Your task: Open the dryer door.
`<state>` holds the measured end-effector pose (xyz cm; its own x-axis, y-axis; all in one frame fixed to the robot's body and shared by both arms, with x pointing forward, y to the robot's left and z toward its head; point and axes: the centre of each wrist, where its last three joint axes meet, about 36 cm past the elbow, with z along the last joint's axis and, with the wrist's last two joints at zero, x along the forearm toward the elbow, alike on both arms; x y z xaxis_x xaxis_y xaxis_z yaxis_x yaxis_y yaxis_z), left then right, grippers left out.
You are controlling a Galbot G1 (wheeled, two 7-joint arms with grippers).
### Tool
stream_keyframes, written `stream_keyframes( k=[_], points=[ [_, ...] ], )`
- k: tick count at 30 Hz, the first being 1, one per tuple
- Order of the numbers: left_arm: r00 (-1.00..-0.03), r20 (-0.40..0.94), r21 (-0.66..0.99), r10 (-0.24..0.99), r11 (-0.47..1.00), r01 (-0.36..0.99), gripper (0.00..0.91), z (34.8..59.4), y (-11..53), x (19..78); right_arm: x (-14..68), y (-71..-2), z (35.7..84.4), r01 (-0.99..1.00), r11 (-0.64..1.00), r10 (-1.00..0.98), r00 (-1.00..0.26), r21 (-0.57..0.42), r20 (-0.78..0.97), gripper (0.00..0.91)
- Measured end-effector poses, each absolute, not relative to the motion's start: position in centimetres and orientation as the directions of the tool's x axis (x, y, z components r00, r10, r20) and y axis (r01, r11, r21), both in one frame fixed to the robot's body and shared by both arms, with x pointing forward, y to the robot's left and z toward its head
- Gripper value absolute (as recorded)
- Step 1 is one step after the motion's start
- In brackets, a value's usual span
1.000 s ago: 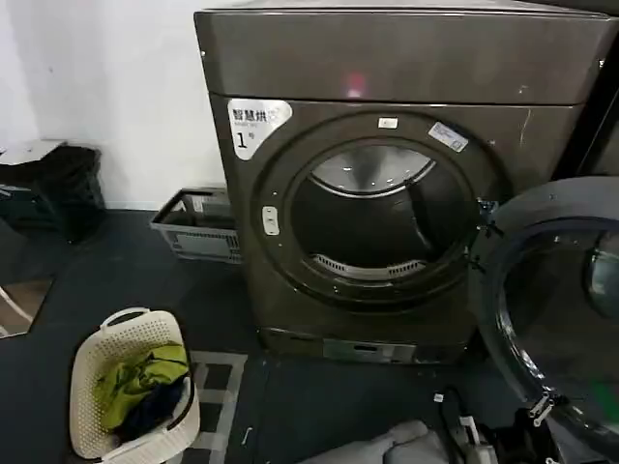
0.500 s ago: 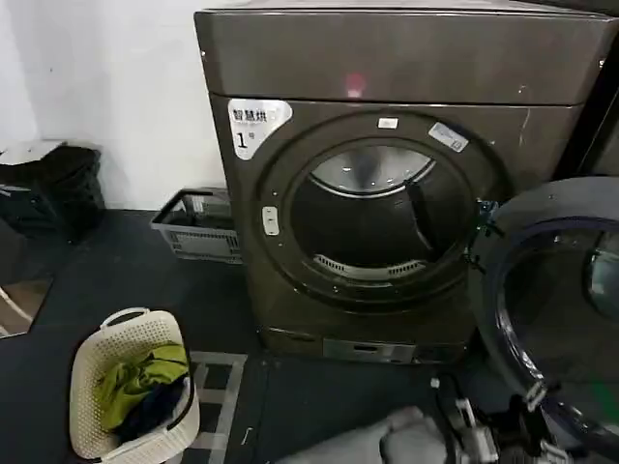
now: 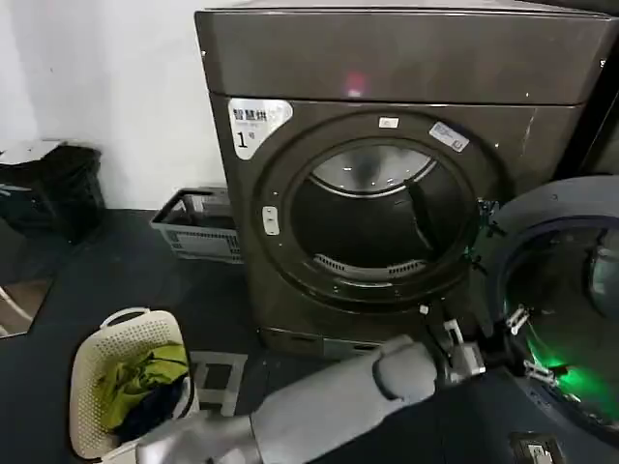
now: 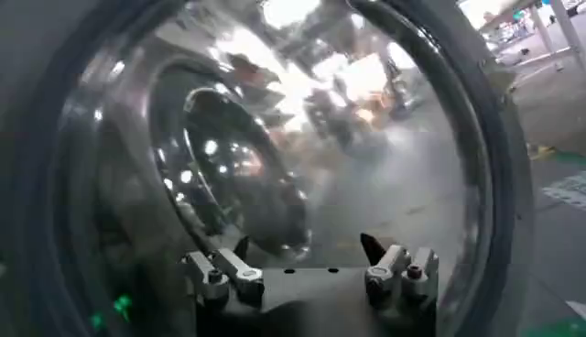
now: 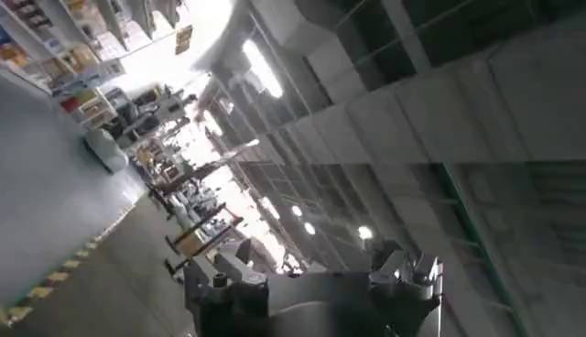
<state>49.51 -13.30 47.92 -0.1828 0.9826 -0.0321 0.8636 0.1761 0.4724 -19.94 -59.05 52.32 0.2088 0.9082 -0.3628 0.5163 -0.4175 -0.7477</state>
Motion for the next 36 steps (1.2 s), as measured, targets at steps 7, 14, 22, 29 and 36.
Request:
stream_keyframes(
  k=[7, 14, 22, 29, 36],
  points=[
    [-0.184, -0.018, 0.492, 0.983, 0.169, 0.854, 0.907, 49.3, -13.3, 50.3, -19.1, -58.8, 52.2, 0.522, -0.412, 0.91, 0.202, -0.747, -0.361, 0.907],
    [-0.231, 0.048, 0.429, 0.972, 0.188, 0.884, 0.907, 49.9, -13.5, 49.7, -19.1, -58.7, 52.2, 0.521, -0.412, 0.91, 0.203, -0.747, -0.361, 0.907],
    [-0.273, 0.146, 0.298, 0.951, 0.221, 0.929, 0.907, 51.0, -13.9, 47.7, -18.6, -58.4, 51.8, 0.529, -0.404, 0.913, 0.194, -0.746, -0.358, 0.907],
    [-0.311, 0.141, 0.196, 0.94, 0.282, 0.939, 0.907, 52.1, -13.7, 47.1, -18.1, -58.4, 51.5, 0.534, -0.395, 0.917, 0.181, -0.747, -0.355, 0.907],
    [-0.225, 0.12, 0.167, 0.967, 0.203, 0.965, 0.907, 53.5, -13.4, 46.7, -18.1, -58.6, 51.8, 0.552, -0.372, 0.925, 0.156, -0.746, -0.346, 0.907]
  ],
)
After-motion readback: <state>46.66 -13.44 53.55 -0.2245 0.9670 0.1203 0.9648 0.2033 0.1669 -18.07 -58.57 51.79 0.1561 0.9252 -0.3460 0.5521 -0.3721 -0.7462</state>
